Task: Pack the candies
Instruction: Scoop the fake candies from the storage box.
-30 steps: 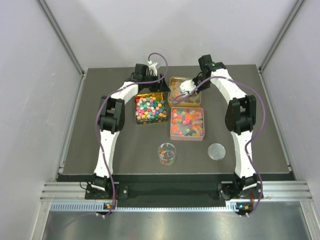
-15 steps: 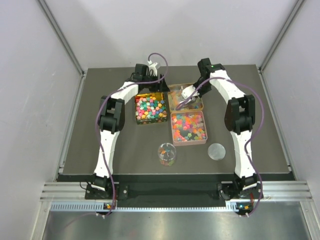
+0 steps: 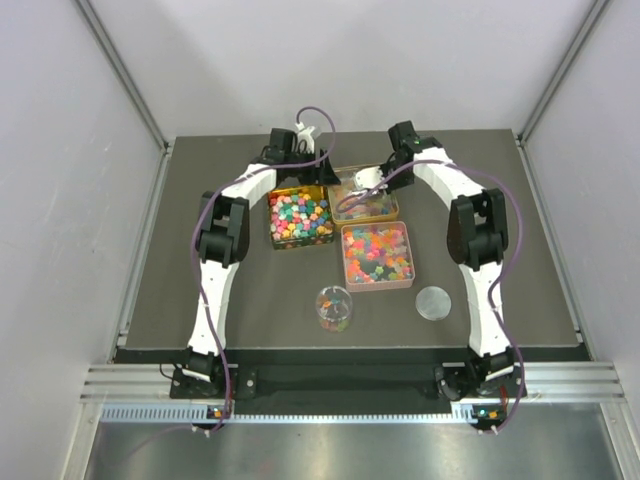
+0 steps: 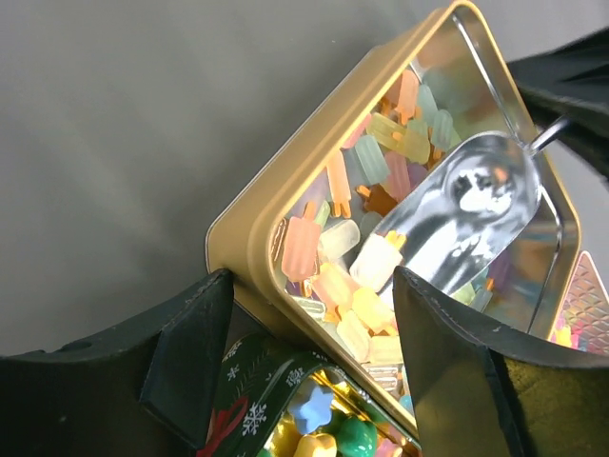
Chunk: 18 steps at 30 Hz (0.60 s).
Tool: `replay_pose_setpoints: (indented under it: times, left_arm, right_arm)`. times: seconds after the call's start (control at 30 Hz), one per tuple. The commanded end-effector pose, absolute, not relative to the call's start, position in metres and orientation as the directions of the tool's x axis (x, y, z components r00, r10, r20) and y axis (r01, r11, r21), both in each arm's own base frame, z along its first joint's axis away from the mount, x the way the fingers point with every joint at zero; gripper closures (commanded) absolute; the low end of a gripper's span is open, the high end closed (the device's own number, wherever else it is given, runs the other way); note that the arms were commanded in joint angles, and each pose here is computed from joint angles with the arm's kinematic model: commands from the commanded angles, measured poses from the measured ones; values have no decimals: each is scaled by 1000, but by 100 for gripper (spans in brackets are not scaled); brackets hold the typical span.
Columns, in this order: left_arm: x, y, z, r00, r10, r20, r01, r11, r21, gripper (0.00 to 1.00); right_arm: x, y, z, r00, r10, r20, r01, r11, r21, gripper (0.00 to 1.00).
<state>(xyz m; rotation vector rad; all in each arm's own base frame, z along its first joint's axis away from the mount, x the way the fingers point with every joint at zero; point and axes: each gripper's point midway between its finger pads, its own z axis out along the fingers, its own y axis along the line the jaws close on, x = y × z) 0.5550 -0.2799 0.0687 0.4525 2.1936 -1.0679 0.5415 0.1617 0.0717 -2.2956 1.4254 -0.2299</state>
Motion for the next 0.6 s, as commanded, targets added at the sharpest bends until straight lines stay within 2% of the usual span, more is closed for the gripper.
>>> replay_pose_setpoints:
  times: [0.0,0.23,0.57]
  left_arm:
    - [559,-280,129,-657,-8,-754,615,573,-542,28]
    - [565,-280,139,-636,-22,-772,626,570,-532,27]
    - [567,-283,148,-620,-33,-784,641,555,-530,28]
  right_arm:
    - [516,184,45,434,-886,-163,-845,-338,-415,100]
    - [512,185,70,529,-847,-40,-758,-451,-470,100]
    - [535,188,107,564,-820,100,-681,-530,-506,100]
